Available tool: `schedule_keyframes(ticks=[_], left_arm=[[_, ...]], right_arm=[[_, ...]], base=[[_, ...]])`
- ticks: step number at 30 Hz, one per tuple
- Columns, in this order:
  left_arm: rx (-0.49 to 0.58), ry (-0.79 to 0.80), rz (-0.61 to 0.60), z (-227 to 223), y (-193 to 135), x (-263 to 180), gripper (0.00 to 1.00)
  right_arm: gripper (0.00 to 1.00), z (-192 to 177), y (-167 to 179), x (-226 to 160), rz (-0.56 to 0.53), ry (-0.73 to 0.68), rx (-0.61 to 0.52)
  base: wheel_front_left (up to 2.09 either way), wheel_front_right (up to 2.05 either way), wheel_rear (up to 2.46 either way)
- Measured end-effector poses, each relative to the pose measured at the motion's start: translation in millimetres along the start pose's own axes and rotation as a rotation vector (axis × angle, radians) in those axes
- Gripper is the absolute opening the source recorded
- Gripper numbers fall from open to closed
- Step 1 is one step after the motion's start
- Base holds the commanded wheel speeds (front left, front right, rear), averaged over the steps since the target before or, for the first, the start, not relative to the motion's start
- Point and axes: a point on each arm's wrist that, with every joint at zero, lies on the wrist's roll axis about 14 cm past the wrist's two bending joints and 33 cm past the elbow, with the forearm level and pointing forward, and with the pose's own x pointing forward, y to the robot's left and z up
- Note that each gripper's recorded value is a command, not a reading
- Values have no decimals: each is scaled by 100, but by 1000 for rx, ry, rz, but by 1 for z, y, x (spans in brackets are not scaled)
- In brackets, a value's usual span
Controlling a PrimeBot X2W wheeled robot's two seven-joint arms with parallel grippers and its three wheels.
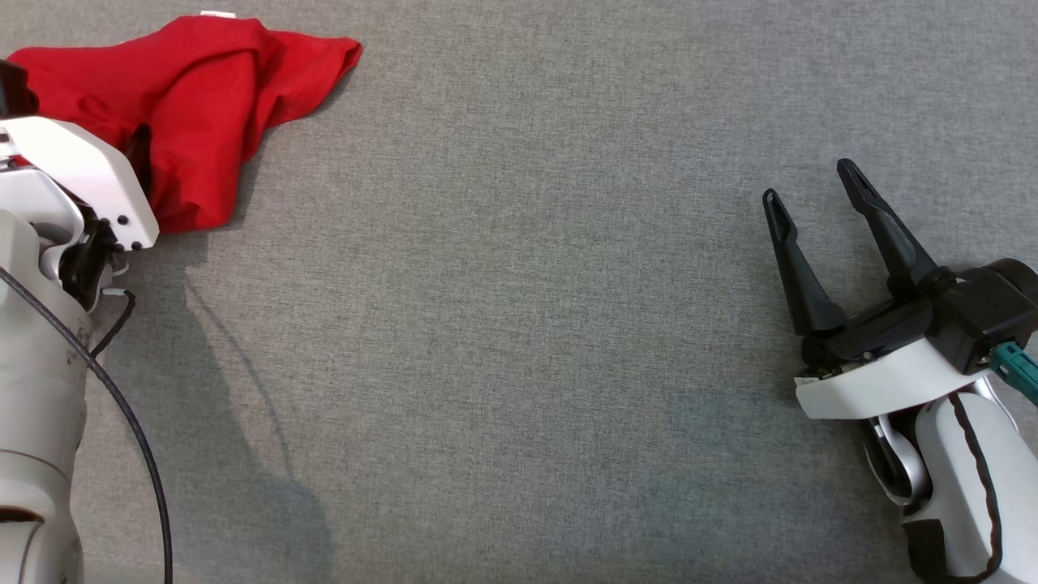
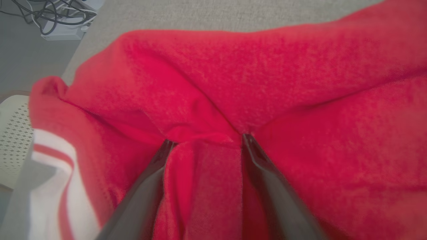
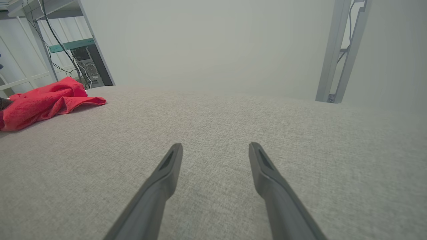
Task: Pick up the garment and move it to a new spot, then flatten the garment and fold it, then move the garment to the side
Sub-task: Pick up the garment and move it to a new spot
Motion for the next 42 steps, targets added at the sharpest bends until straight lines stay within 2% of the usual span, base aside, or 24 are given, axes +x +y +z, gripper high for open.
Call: schedule_keyframes(ticks=[1, 2, 3, 4, 13, 17, 23, 32, 42], left_arm=[[-4, 11, 0, -2, 0, 1, 85], [-9, 17, -1, -2, 0, 1, 42], [-14, 21, -4, -3, -1, 1, 9], [-15, 23, -7, -3, -2, 0, 0], [-59, -48, -16, 2, 0, -15, 0], [-75, -191, -21, 25, 3, -32, 0], [-83, -501, -65, 85, -4, -74, 0], [-67, -864, -345, 150, -86, -169, 0], [-58, -1039, -728, 175, -211, -249, 0]], right_arm=[[100, 0, -1, 0, -2, 0, -2], [100, 0, -1, -1, -3, 0, -3], [100, 1, -2, -1, -4, 0, -5], [100, 1, -2, -1, -5, 0, -7], [100, 12, 0, -7, -11, -6, -28], [100, 23, 9, -11, -2, -20, -33], [100, 48, 22, -20, -1, -62, -37], [100, 100, 28, -50, -60, -165, -54], [100, 127, -9, -95, -226, -227, -66]], base=[[0, 0, 0], [0, 0, 0], [0, 0, 0], [0, 0, 0], [0, 0, 0], [0, 0, 0], [0, 0, 0], [0, 0, 0], [0, 0, 0]])
